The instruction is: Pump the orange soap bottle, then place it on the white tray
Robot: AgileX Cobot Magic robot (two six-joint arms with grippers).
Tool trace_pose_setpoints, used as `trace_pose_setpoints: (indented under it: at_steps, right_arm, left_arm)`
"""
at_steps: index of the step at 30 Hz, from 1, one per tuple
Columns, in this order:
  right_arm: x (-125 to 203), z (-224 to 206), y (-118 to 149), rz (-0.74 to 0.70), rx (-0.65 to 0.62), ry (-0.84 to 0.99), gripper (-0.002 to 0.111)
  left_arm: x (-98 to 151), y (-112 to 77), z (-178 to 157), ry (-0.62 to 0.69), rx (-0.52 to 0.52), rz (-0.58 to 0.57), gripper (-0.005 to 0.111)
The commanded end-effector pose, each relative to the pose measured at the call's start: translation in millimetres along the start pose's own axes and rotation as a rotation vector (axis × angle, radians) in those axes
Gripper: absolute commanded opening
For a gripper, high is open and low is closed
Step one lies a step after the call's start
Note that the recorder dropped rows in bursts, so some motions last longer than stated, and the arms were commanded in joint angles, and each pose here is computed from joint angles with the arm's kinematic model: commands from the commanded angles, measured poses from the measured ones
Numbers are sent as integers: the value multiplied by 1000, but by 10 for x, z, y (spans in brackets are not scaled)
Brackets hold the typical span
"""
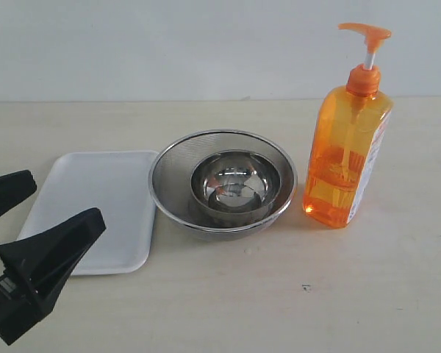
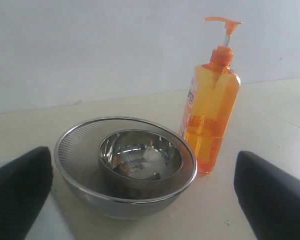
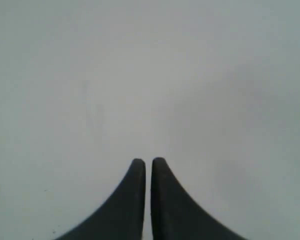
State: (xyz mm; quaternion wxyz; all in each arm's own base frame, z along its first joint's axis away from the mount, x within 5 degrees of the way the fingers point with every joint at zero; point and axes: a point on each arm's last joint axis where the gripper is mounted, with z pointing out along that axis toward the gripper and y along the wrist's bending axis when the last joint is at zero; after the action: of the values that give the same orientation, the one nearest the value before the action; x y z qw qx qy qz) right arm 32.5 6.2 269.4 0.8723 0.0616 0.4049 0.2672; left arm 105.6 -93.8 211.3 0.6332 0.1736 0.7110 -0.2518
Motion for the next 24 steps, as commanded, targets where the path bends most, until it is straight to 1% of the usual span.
trace_pose_setpoints:
  at_steps: [1,3,5,8,11,14,17,18,21,24]
  right_arm:
    - [-232,174,284,-134,-171,24,0]
    - [-334,330,387,-199,-218,54,0]
    - [-426,503,456,-204,-232,94,0]
    - [-458,776,529,-251,-260,224,0]
    - [-459,1060,552,-252,-248,372,0]
    - [-507,1342,548,-190,-187,460,0]
    - [-572,1549,604,-157,-183,554,0]
    - [-601,1620,644,-69,-186,574,0]
    - [-606,1790,672,-61,-217,593,0]
    - [-528,1863,638,-41,-211,624,0]
  left_arm:
    - [6,-3,-14,-3,7,-4,91]
    - [6,-3,-14,-3,7,-6,91]
    - [2,-2,-14,-7,6,-14,91]
    - [2,-2,-14,-7,6,-24,91]
    - [5,-3,-14,-3,7,-24,91]
    - [8,-3,-14,-1,7,-24,91]
    - [9,-4,-14,1,8,-24,91]
    - [9,-4,-14,1,8,-24,91]
    - [9,-4,-14,1,8,-24,91]
    - [22,-4,-17,10,10,-22,91]
